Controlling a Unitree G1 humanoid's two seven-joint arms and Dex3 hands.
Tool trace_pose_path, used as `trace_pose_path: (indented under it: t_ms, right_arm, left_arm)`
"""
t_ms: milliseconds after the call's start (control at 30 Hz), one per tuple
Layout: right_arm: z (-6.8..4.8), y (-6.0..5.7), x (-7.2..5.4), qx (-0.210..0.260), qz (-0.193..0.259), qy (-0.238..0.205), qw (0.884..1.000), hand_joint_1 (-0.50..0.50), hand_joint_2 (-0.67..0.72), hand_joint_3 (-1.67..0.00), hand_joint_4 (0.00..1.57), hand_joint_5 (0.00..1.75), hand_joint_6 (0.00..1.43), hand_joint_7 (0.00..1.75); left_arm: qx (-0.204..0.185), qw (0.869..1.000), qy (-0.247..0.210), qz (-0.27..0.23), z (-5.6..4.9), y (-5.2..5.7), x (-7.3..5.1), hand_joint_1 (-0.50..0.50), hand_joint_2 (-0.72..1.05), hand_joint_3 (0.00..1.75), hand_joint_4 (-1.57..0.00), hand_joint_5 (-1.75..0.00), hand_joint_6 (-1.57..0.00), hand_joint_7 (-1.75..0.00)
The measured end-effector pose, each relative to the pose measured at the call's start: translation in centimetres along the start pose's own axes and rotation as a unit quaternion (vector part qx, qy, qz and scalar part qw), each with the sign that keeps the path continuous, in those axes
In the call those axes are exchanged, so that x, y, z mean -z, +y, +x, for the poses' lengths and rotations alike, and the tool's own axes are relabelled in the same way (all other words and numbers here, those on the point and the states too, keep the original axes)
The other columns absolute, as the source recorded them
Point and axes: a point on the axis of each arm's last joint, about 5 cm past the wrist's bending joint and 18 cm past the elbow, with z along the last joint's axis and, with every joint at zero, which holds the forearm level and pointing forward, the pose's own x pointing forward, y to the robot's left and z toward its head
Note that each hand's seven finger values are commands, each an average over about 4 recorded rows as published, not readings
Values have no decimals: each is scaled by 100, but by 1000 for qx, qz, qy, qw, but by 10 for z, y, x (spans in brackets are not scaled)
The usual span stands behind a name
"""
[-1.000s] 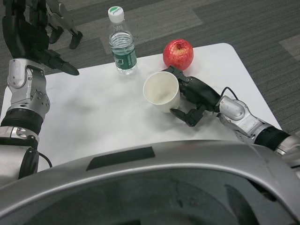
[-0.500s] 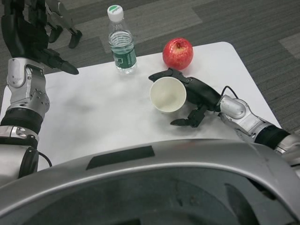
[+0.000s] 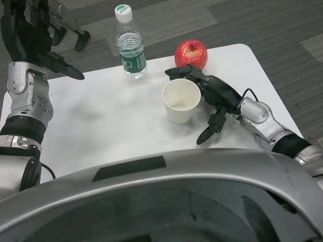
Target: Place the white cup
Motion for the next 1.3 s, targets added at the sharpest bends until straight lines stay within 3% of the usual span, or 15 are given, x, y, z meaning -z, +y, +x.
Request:
trace_pose_path:
  t_ms: [233, 367, 633, 867, 1300]
  right_arm:
    - [2, -4, -8, 26, -3, -35, 999, -46, 34, -16, 0, 2, 0, 42]
    - [6, -5, -17, 32, -6, -65, 997, -46, 41, -16, 0, 0, 0, 35]
    - [14, -8, -38, 69, -15, -147, 987, -46, 34, -16, 0, 0, 0, 31]
    - [13, -26, -59, 130, -47, -213, 967, -46, 34, -16, 0, 0, 0, 28]
    - [-4, -59, -80, 150, -127, -205, 959, -46, 31, -16, 0, 0, 0, 35]
  left_arm:
    - [2, 1000, 0, 0, 0, 0, 0, -39, -68, 9, 0, -21, 0, -37]
    - [3, 1000, -1, 1, 0, -1, 0, -39, -64, 9, 0, -21, 0, -38]
    - [5, 1000, -3, 0, 1, -1, -1, -39, -64, 9, 0, -21, 0, -38]
    - [7, 1000, -8, -1, 2, -2, -2, -39, -66, 9, 0, -21, 0, -37]
    - [8, 1000, -22, -4, 2, -3, -6, -39, -64, 9, 0, -21, 0, -37]
